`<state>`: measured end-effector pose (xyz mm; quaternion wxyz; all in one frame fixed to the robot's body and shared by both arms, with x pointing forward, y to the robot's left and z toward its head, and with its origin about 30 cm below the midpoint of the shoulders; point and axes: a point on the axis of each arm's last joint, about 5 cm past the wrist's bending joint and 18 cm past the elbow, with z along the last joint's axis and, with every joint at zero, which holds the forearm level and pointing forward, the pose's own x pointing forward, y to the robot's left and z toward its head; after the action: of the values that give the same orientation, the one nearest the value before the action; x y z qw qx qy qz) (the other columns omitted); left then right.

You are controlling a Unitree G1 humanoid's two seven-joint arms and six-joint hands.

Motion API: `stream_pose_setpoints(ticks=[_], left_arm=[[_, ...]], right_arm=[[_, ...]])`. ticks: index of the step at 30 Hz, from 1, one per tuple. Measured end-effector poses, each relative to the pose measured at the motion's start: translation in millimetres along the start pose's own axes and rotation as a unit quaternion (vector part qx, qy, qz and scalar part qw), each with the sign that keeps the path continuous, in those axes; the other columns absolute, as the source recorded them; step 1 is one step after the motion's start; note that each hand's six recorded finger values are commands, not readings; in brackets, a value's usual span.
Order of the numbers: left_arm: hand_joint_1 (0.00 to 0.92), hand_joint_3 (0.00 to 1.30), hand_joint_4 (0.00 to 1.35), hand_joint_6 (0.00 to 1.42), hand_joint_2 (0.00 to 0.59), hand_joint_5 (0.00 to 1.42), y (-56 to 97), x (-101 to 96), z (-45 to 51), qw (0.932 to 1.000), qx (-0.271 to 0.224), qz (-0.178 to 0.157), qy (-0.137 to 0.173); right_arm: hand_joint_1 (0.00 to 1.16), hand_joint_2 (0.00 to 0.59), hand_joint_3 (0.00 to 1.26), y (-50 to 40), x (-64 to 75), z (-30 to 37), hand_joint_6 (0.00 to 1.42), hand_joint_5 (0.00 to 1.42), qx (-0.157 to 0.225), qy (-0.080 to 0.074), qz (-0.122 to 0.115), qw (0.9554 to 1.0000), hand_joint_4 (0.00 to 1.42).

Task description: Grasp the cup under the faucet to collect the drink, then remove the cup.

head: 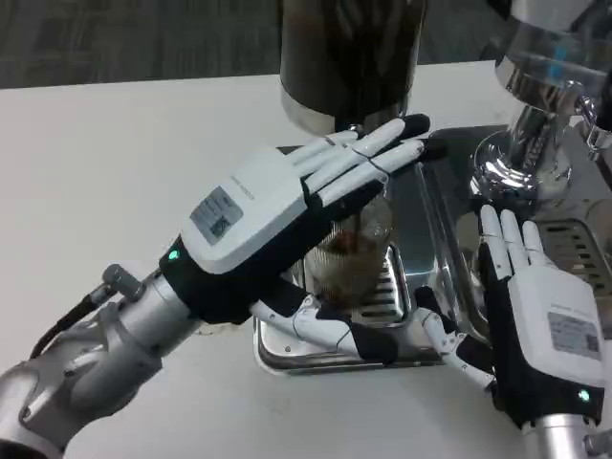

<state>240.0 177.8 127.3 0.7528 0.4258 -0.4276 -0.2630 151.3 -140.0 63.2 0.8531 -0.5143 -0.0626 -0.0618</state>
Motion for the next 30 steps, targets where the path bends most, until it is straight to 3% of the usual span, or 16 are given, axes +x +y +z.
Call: stream_pose_setpoints(ticks=[7,11,19,23,30], left_arm=[[0.000,0.12,0.02,0.20,0.013,0.23,-0.2,0.4,0.4,0.9999,0.011,-0.002,-0.002],[0.000,0.13,0.02,0.19,0.013,0.23,-0.2,0.4,0.2,0.9999,0.012,0.001,0.000],[0.000,0.14,0.02,0.19,0.013,0.23,1.7,-0.9,-0.7,0.9999,0.015,0.003,0.001],[0.000,0.14,0.02,0.19,0.015,0.23,1.8,-0.9,-0.8,0.9999,0.015,0.004,0.001],[0.000,0.14,0.03,0.19,0.029,0.24,1.7,-0.8,-0.8,0.9999,0.015,0.006,0.002]], right_arm=[[0.39,0.345,0.01,0.0,0.3,0.4,0.17,0.00,0.010,0.000,0.001,0.9999,0.00],[0.42,0.290,0.00,-2.2,1.8,-1.2,0.19,0.00,0.066,-0.014,0.006,0.9977,0.00],[0.50,0.240,0.00,-4.5,12.9,-10.9,0.16,0.00,0.166,-0.024,0.056,0.9842,0.00],[0.51,0.230,0.00,-2.6,20.0,-13.6,0.14,0.00,0.185,-0.034,0.090,0.9781,0.00],[0.53,0.218,0.00,-0.7,36.4,-11.5,0.03,0.00,0.201,-0.055,0.121,0.9706,0.00]])
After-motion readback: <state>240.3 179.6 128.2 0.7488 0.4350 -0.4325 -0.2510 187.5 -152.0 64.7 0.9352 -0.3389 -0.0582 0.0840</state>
